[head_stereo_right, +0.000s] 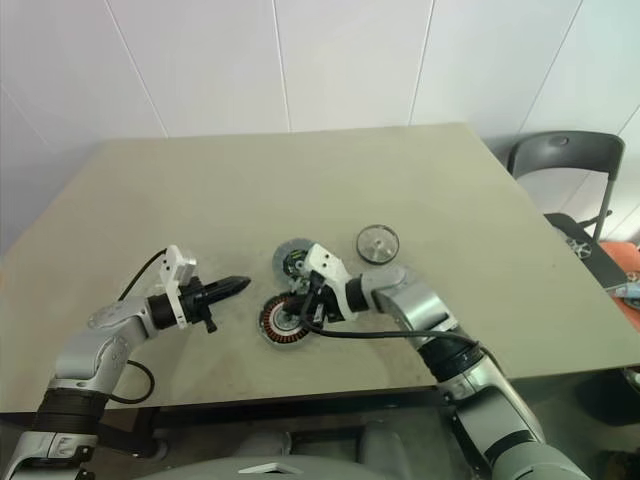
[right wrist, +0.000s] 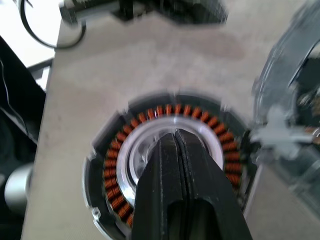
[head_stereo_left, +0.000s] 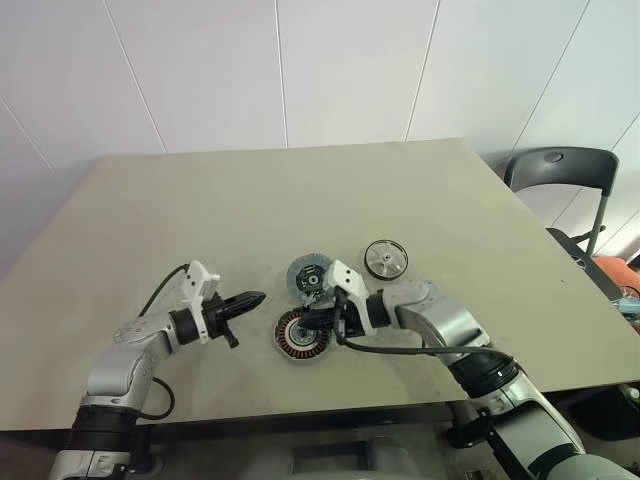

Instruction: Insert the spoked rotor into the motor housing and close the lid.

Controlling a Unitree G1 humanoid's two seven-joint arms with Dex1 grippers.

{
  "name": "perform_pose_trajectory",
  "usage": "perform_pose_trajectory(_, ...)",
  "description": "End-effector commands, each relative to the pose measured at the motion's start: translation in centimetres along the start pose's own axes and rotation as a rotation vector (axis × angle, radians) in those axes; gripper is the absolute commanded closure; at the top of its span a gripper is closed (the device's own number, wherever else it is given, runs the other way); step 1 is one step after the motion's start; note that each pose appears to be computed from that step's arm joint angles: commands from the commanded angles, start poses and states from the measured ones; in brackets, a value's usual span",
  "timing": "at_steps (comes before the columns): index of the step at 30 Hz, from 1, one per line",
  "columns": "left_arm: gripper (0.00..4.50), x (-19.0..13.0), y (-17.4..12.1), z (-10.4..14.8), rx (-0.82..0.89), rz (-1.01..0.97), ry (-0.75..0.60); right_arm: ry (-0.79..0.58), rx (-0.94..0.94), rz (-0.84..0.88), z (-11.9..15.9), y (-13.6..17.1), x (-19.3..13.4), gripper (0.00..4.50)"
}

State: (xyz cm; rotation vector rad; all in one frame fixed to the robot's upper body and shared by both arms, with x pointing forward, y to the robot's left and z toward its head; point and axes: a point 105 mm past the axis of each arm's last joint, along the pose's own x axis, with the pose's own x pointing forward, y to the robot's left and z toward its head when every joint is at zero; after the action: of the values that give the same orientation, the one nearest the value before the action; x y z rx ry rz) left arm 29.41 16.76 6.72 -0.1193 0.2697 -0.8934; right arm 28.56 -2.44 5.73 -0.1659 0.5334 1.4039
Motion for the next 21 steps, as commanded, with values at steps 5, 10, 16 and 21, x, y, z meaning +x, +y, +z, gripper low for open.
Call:
perform_pose_trajectory(5, 4.50, -0.3, 0.5, 1.5, 0.053, 0.017, -0.034, 0.024, -0.075, -0.040, 0.3, -0.5, 0.7, 4.49)
perform_pose_trajectory(10, 4.50, -0.2, 0.5, 1.4, 0.054, 0.016, -0.030, -0.024, -0.050, 0.007, 0.7, 0.4, 1.0, 4.49)
perform_pose_trajectory(16, 4.50, 0.0, 0.1, 1.3, 0.059, -0.014, -0.036, -0.150, -0.018, 0.089, 2.5, 1.5, -0.5, 4.49)
perform_pose_trajectory(21, 4.50, -0.4, -0.3, 1.4, 0.073, -0.040, -0.043, -0.299, 0.004, 0.033, 4.8, 0.3, -3.5, 4.49)
